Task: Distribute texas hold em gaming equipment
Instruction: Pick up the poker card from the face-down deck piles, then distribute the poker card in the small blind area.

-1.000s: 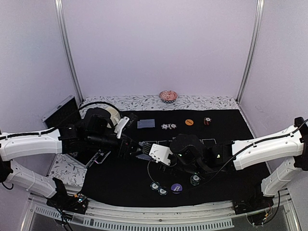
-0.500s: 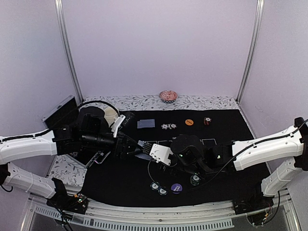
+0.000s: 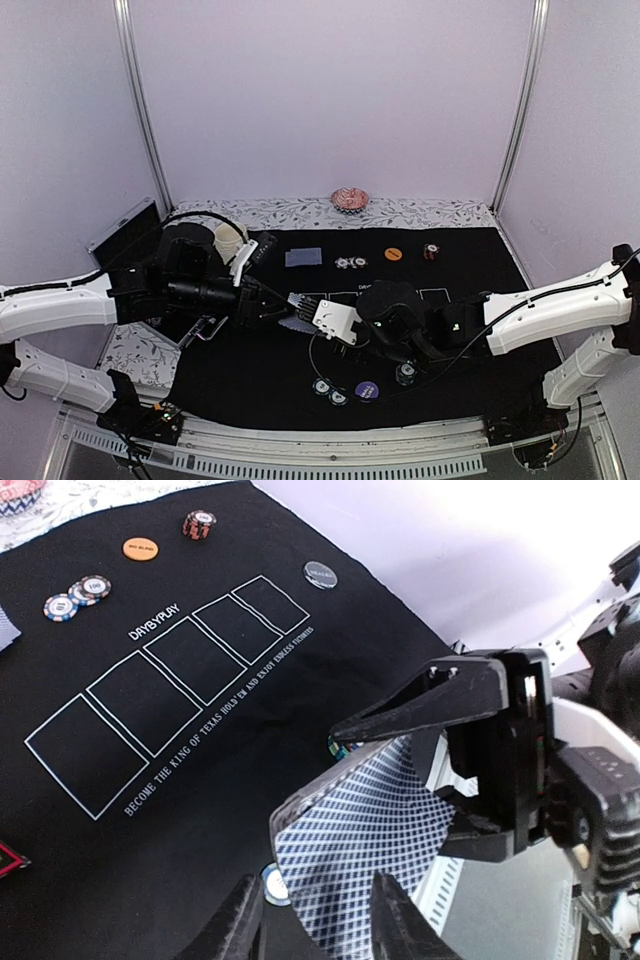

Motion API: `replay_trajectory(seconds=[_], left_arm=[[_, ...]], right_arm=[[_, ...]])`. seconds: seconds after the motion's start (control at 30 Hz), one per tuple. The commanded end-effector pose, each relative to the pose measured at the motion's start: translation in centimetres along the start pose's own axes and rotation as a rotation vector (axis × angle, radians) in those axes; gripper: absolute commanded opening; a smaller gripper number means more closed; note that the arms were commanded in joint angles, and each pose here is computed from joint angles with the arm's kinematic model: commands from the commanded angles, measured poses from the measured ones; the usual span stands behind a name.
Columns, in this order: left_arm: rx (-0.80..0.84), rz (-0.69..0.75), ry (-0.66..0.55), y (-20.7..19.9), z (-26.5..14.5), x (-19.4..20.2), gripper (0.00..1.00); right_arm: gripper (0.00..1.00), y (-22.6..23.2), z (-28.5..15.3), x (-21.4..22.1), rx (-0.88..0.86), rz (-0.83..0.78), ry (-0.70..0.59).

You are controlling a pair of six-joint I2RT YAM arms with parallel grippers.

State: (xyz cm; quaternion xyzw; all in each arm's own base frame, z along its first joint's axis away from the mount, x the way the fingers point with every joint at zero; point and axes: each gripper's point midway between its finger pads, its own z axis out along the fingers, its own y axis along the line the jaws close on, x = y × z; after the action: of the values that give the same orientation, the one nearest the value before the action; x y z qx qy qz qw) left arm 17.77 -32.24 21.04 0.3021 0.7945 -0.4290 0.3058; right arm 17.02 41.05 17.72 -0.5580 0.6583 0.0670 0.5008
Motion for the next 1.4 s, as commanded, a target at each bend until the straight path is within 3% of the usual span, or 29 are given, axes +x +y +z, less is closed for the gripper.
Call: replay_trajectory(seconds=[0.0,0.23,0.6,0.87,1.0,1.2,1.37], left_arm=[[-0.004,-0.004,-0.001,0.5,0.3,-0.1,0.33],[0.077,-0.009,0.023,-0.8,0.6,0.2,0.0],[0.095,0.005,-0.009,-1.8,-1.4,-0.3,0.0],[0.024,-0.004,-0.033,-0.6,-4.8,-0.9,0.0],[-0.004,-0.125,0.041,0.9,-4.9,1.8,0.0],[-0.029,-0.38,0.117,3.1,-4.2,8.9,0.0],[-0.09,-0.401,0.237,4.1,-4.5,12.9,0.0]], right_arm=[[0.55,-0.9,-1.1,-1.4,0.027,0.025,-0.055],[0.55,-0.9,-1.2,-1.1,0.03,0.023,-0.05],[0.56,-1.9,-1.7,1.0,0.067,0.039,-0.02],[0.56,-4.4,-2.5,5.2,0.124,0.103,0.043],[0.56,-5.9,-3.8,6.3,0.161,0.14,0.049],[0.56,-6.7,-5.5,6.2,0.173,0.183,0.019],[0.56,-6.3,-5.1,6.2,0.154,0.169,0.036]])
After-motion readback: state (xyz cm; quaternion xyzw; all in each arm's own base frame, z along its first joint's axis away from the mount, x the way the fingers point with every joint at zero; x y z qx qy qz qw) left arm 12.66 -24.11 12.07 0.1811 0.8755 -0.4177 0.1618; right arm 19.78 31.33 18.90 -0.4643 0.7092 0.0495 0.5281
